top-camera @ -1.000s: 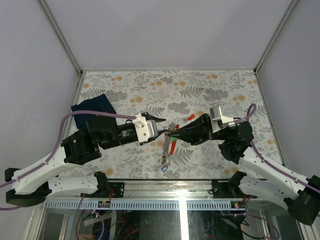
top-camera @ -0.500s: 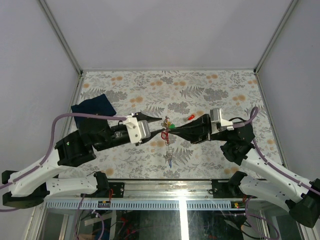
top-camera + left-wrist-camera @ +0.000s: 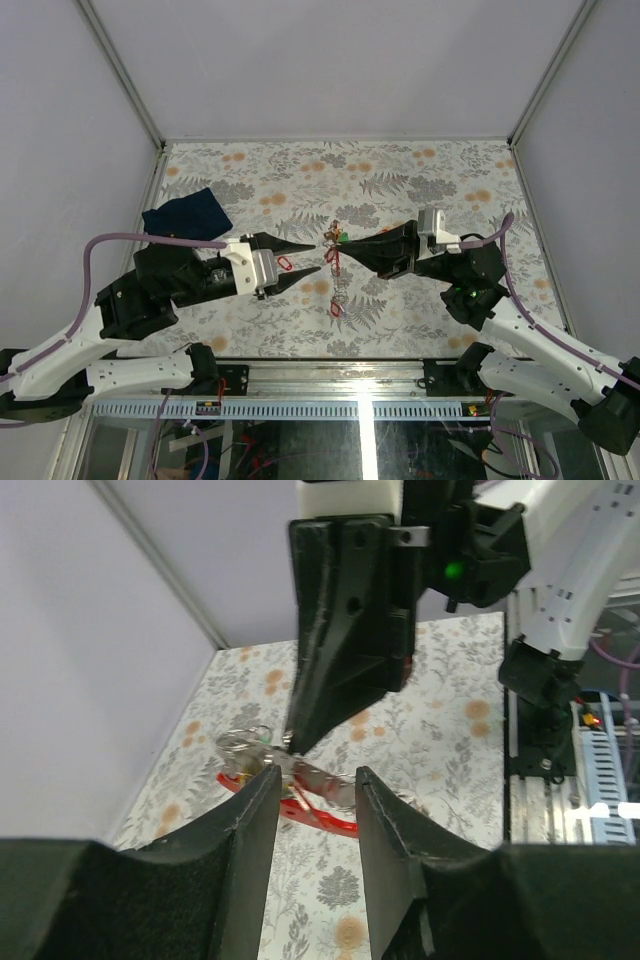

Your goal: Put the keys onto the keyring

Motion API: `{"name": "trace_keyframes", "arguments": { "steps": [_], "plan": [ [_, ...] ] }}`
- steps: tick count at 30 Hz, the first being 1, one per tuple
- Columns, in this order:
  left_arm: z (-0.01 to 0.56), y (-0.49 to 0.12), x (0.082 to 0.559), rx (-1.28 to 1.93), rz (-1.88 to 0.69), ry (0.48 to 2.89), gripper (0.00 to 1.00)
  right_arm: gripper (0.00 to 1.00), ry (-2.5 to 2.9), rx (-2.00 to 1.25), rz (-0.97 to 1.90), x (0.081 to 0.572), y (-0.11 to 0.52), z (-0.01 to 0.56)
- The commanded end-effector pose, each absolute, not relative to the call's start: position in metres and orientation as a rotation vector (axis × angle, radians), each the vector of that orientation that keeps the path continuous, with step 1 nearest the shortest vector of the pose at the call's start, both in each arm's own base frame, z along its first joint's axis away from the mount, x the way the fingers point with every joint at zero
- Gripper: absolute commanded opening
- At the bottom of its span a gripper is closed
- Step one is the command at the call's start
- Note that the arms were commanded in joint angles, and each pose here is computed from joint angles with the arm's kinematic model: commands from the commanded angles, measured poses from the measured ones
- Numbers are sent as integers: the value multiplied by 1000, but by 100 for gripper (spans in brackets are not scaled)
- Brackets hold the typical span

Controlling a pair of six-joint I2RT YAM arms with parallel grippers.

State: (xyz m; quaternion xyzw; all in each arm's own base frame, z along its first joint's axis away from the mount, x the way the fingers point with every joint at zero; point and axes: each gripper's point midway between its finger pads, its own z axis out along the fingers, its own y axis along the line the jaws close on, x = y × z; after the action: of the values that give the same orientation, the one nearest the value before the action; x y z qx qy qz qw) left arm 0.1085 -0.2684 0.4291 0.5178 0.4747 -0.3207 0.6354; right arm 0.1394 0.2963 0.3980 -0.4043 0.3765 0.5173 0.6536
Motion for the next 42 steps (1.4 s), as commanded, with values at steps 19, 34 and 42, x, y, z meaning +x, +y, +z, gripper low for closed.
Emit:
{"name": "trace_keyframes", "arguments": {
  "steps": [19, 34, 42],
  "plan": [
    [417, -292, 116, 1145, -774, 1087, 32, 0, 677, -913, 1147, 119, 282, 432],
    [411, -290, 122, 1154, -738, 1132, 29, 0, 636, -928, 1169, 111, 281, 437],
    [412, -292, 121, 1155, -742, 1126, 29, 0, 622, -965, 1208, 102, 281, 433]
  ]
}}
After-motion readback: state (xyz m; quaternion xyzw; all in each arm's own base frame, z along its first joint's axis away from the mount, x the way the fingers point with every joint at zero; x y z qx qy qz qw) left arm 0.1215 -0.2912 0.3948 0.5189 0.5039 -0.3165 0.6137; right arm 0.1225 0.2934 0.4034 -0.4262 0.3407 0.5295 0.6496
